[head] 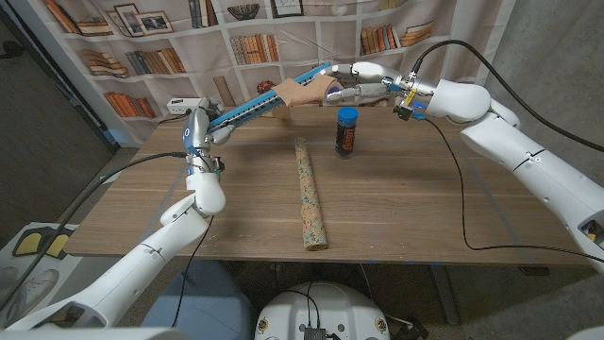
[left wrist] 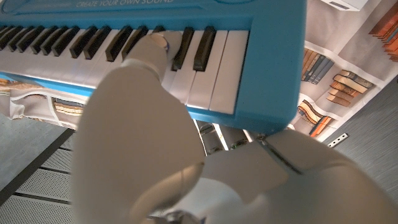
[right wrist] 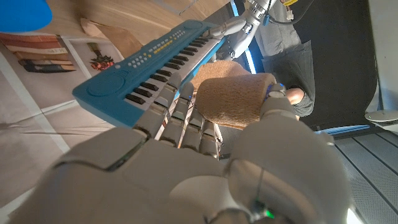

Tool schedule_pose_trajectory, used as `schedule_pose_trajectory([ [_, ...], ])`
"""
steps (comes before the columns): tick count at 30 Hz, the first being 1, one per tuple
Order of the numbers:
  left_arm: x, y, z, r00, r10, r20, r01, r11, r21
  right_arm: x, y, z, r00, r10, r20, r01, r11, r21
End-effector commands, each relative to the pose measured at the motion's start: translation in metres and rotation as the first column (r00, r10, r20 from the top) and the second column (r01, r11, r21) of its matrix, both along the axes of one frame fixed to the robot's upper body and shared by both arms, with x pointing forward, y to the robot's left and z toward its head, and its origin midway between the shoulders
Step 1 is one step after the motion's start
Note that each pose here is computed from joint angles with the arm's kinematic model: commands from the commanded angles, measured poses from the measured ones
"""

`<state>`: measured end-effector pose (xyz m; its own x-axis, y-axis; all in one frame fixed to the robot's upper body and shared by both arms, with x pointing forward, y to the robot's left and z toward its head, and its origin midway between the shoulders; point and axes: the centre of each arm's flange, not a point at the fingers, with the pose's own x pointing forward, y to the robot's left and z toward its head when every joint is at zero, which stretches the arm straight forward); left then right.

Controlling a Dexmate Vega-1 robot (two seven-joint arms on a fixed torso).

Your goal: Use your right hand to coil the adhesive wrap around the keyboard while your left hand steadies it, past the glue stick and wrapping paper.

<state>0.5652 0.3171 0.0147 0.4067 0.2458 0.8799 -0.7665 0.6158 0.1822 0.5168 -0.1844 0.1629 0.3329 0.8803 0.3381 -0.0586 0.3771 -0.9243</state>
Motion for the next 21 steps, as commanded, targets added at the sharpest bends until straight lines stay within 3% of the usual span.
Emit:
schedule_pose_trajectory([
  [1,-0.005,0.011,0.003,0.999,0.036,0.024,-0.035,0.999,-0.024,0.003,-0.007,-0.015,0.998,-0.021,-0.059,0.021,1.000,-0.006],
  [7,-0.007,0.013,0.009,0.998,0.039,0.057,-0.037,0.998,-0.042,0.006,-0.009,-0.023,0.994,-0.036,-0.100,0.034,0.999,-0.017],
  [21,-0.012,0.013,0.016,0.990,0.042,0.134,-0.036,0.999,-0.040,0.022,-0.011,-0.055,0.969,-0.066,-0.237,0.056,0.997,-0.050],
])
